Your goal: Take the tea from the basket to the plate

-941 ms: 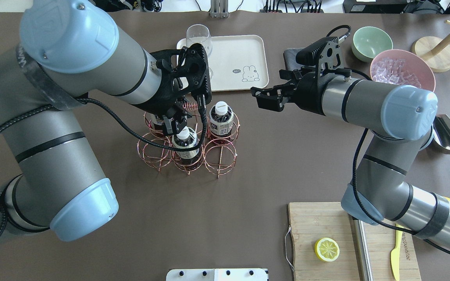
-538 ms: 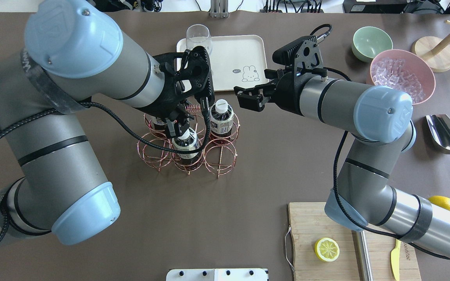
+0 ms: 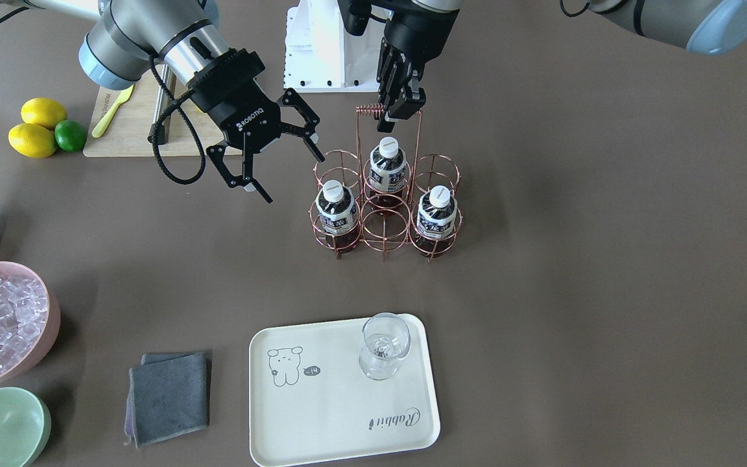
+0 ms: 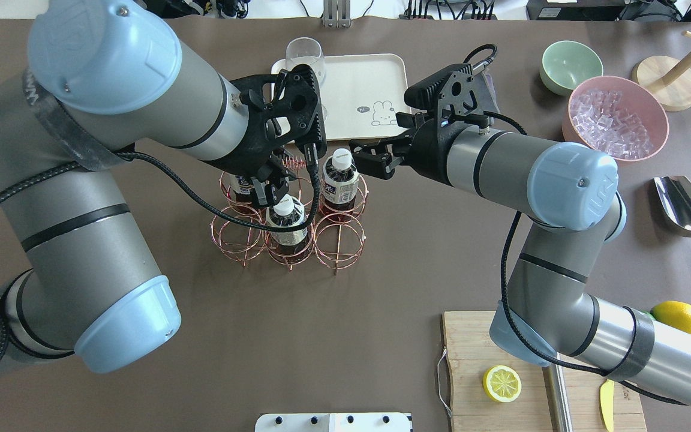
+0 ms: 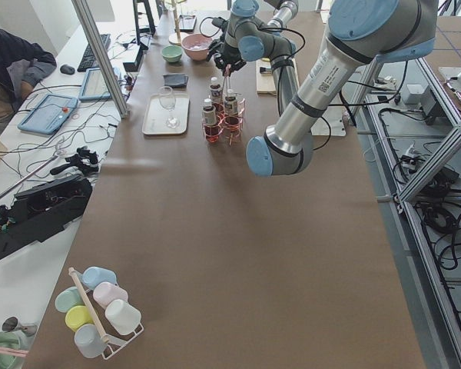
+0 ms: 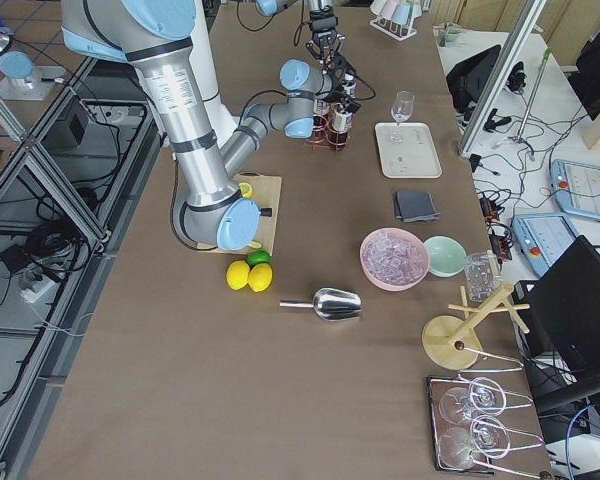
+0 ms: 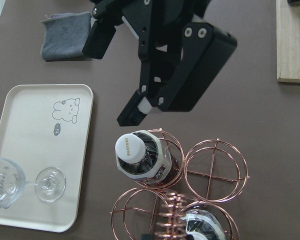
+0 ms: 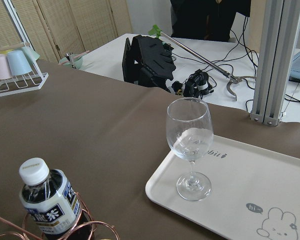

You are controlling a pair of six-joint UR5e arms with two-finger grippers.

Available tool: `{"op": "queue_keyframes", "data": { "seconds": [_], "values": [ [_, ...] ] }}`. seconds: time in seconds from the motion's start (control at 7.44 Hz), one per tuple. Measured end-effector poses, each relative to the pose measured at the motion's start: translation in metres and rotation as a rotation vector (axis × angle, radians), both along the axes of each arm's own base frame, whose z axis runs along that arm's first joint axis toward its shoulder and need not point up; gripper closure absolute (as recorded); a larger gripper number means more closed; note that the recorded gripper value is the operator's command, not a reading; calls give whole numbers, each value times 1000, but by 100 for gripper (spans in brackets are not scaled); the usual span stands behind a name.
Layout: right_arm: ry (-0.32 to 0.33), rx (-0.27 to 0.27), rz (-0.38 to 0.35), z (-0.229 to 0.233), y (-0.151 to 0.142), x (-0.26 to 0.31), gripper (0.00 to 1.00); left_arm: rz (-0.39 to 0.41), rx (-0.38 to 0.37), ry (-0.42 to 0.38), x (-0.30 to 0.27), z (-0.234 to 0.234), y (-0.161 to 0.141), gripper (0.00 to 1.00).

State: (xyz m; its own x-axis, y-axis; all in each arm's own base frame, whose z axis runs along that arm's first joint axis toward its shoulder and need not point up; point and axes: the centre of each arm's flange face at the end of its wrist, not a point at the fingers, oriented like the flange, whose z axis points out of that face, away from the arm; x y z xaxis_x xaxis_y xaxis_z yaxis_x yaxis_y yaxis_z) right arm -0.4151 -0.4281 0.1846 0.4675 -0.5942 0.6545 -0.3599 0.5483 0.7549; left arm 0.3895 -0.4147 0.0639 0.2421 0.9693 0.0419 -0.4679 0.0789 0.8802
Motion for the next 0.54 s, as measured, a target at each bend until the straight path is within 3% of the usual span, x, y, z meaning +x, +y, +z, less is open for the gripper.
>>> {"op": "queue_keyframes", "data": {
  "seconds": [0.54],
  "values": [
    [28, -16, 14, -11, 9, -25, 1, -5, 2, 3, -4, -1, -2, 100]
  ]
}}
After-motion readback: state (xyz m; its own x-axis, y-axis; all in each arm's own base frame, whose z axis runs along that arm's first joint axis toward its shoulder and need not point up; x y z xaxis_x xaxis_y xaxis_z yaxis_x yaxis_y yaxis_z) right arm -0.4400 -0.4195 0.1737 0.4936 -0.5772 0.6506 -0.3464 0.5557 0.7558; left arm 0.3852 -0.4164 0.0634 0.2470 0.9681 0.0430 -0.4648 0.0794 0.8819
